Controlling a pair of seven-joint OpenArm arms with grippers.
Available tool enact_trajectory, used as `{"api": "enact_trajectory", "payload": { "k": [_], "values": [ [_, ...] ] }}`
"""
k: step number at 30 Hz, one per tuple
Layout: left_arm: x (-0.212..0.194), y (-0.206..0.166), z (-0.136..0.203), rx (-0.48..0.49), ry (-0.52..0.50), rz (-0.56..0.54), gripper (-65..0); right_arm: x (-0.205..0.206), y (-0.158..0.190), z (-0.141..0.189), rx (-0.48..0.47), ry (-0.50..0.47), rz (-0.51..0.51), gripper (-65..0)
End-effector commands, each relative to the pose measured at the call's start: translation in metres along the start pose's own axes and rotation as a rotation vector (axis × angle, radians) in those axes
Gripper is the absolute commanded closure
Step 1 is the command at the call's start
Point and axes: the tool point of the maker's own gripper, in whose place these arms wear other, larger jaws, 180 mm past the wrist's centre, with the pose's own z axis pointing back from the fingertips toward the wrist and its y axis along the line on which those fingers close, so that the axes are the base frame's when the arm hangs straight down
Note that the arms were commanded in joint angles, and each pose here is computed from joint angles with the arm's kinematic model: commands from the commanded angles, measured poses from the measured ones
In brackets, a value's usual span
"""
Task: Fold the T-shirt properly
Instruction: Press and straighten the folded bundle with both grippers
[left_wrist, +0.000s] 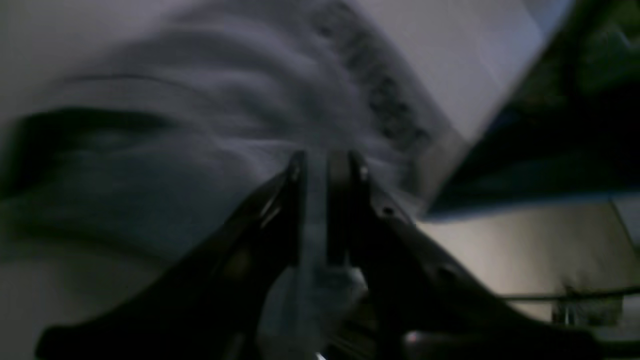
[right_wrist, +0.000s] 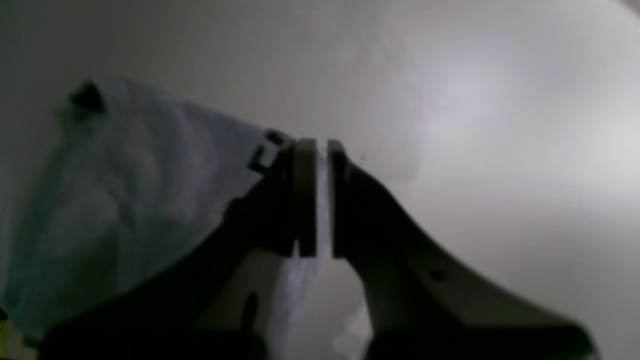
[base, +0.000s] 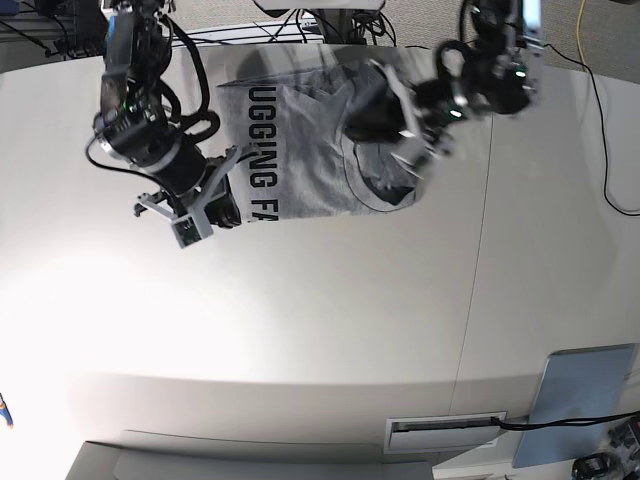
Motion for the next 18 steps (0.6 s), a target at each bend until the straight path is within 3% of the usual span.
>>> {"api": "enact_trajectory", "payload": {
  "k": [1,5,9,13,18],
  "values": [
    [-0.002,-0.006,-0.003,-0.005,0.013,-0.026,-6.0,0.014,-0.005,-0.002,-0.003,-0.044,0.007,-4.4],
    [-0.045,0.005,-0.006,0.118,0.194,-0.047,-6.0,0.011,-0.012,-0.021,0.006,-0.01,-0.01,-4.4],
    [-0.072,0.017,0.008,0.197,0.276,-0.036,-6.0,0.005,-0.006,-0.038,0.054,0.03,0.014,-4.4],
    [-0.086,0.019,0.021,0.214,0.276,-0.009,-6.0,-0.01,0.009,-0.054,0.107,0.095,0.036,-4.4],
    [-0.087,0.024,0.022,0.24,0.222,0.001,-6.0,-0.031,0.013,-0.062,0.077,0.197,0.129,-4.4]
  ]
}}
